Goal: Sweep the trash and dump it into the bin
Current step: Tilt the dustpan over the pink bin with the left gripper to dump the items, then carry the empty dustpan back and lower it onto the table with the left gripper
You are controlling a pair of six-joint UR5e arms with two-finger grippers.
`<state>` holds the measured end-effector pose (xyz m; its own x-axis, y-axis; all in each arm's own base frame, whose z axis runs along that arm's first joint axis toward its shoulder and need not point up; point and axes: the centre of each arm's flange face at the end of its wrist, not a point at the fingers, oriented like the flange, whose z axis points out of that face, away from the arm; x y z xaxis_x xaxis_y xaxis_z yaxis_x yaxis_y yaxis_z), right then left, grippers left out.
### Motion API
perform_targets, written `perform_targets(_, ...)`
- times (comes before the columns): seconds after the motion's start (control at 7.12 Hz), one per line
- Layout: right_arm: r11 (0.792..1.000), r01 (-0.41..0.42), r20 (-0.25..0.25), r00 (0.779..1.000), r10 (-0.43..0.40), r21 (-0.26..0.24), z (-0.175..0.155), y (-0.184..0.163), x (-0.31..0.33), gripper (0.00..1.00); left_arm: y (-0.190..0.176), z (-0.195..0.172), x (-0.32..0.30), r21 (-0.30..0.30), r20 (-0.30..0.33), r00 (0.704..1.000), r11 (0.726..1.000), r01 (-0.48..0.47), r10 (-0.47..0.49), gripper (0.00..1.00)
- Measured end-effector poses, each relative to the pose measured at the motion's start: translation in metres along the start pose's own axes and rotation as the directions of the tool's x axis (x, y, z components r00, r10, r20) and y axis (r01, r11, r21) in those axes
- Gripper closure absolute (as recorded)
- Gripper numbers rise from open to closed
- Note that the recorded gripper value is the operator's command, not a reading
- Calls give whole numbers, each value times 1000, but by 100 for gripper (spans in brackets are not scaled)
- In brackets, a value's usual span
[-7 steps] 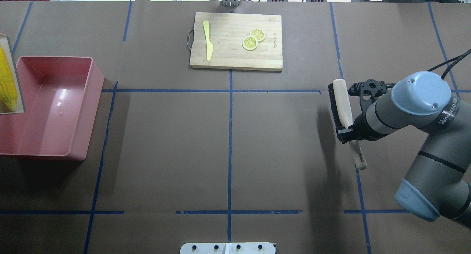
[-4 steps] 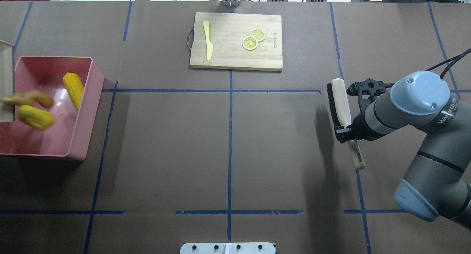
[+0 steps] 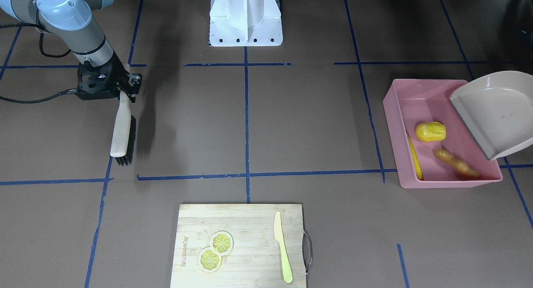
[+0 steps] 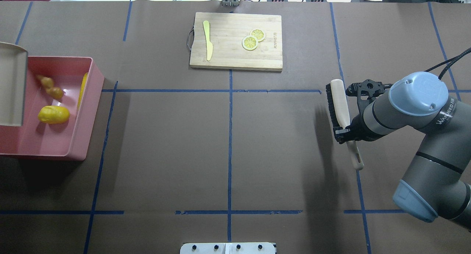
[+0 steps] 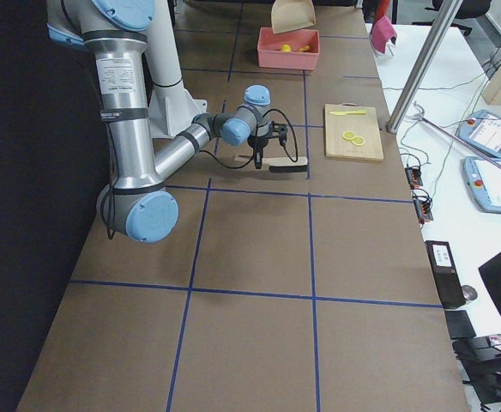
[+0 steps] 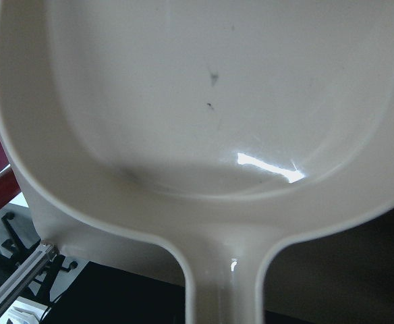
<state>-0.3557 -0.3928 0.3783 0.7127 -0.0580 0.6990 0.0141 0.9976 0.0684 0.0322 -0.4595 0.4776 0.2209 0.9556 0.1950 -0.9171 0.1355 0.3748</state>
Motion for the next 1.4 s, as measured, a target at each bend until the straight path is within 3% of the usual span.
perform_targets(0.28, 1000, 3, 0, 1000, -3, -3, 1, 2, -2, 100, -43, -33, -16, 218, -63, 992, 969, 117, -105, 100)
perform_targets(0.56, 1000, 7, 3, 1000, -7, -4, 2, 3, -5, 100, -118, -70, -31, 356, -109, 984, 919, 169, -139, 98)
perform_targets(0.98, 1000, 17, -10, 1000, -17, 4, 9, 7, -11, 100, -284, -69, 32, 386, -149, 989, 920, 67, -10, 93)
perform_targets(1.26, 1000, 19, -20, 1000, -19, 8, 13, 7, -12, 100, -369, -66, 75, 384, -197, 980, 920, 81, -5, 88)
perform_targets(1.4, 1000, 20, -22, 1000, -20, 9, 14, 8, -12, 100, -404, -64, 94, 374, -189, 982, 924, 77, -5, 86)
